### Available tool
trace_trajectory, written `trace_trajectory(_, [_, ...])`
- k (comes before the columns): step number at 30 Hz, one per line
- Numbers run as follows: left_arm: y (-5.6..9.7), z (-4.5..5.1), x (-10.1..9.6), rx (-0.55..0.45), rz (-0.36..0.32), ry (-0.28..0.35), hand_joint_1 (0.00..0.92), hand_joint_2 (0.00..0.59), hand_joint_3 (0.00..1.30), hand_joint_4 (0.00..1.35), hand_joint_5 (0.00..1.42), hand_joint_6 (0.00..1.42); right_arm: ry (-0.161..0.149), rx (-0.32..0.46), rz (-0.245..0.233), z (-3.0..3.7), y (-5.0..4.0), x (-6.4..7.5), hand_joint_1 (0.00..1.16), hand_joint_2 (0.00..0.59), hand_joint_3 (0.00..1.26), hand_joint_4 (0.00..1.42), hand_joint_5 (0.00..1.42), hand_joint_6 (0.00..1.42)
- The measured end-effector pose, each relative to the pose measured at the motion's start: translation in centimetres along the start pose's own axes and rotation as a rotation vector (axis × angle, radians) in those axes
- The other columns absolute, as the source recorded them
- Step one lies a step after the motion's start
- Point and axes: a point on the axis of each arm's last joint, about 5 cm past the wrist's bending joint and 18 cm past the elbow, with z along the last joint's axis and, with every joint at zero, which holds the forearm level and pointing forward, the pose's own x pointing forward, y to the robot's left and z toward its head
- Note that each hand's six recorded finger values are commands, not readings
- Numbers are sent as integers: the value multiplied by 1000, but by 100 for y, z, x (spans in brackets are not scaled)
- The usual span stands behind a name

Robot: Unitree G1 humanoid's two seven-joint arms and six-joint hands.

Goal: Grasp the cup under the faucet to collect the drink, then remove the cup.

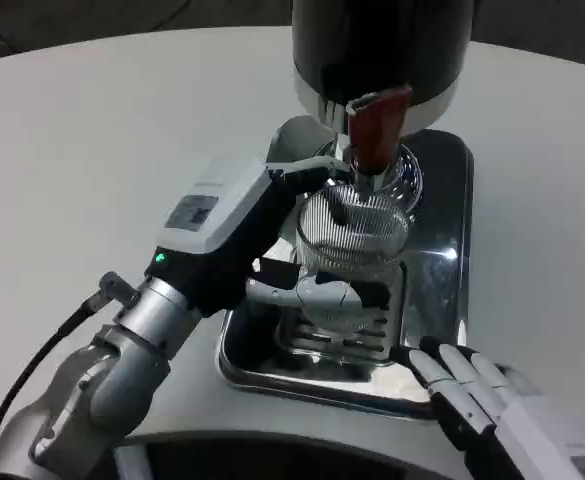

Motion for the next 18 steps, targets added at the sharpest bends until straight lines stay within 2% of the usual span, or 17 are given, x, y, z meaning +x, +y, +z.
trace_trajectory(7, [4, 36, 22, 5, 1, -24, 503, 144, 1048, 1236, 1419, 1424, 0, 0, 7, -12, 1, -28, 350, 399, 72, 0, 0, 0])
trace_trajectory(11, [5, 48, 30, 7, 0, -33, 459, 99, 983, 1146, 1391, 1424, 4, 5, 8, -16, 4, -48, 351, 399, 73, 0, 0, 0])
trace_trajectory(14, [10, 55, 31, 9, 1, -38, 417, 62, 906, 1005, 1280, 1424, 6, 5, 10, -17, 7, -61, 351, 399, 73, 0, 0, 0])
trace_trajectory(18, [17, 63, 27, 12, 3, -41, 376, 51, 851, 936, 1184, 1424, 7, 8, 9, -20, 7, -71, 351, 399, 73, 0, 0, 0])
